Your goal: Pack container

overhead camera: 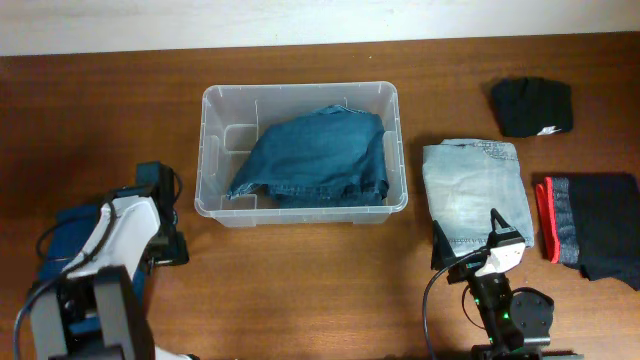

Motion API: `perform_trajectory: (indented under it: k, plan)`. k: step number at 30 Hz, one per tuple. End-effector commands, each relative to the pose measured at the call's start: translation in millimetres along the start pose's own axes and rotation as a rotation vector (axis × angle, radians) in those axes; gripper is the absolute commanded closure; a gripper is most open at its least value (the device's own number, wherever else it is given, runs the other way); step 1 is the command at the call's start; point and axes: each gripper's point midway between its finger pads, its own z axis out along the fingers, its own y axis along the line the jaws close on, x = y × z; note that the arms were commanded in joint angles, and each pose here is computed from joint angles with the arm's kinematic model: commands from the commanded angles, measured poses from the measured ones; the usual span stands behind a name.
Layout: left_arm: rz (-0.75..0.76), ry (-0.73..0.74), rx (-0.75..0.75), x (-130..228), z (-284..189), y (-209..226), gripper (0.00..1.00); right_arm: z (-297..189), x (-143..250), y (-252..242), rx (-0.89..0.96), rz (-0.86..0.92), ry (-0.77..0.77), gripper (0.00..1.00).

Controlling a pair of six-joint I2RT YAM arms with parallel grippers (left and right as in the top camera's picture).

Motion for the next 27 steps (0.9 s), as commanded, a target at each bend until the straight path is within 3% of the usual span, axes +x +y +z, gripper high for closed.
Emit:
perform_trajectory:
  k: [1,15,27]
  plan:
    - [0.027,0.011,-0.066,0,7,8,0.01,0,2,-4,0.017,0.002,0.002,0.02]
    - [-0.087,-0.03,-0.12,-15,17,36,0.01,0,2,-4,0.017,0.002,0.002,0.02]
    - [0.05,-0.093,-0.102,-37,26,45,0.01,0,2,-4,0.017,0.002,0.002,0.02]
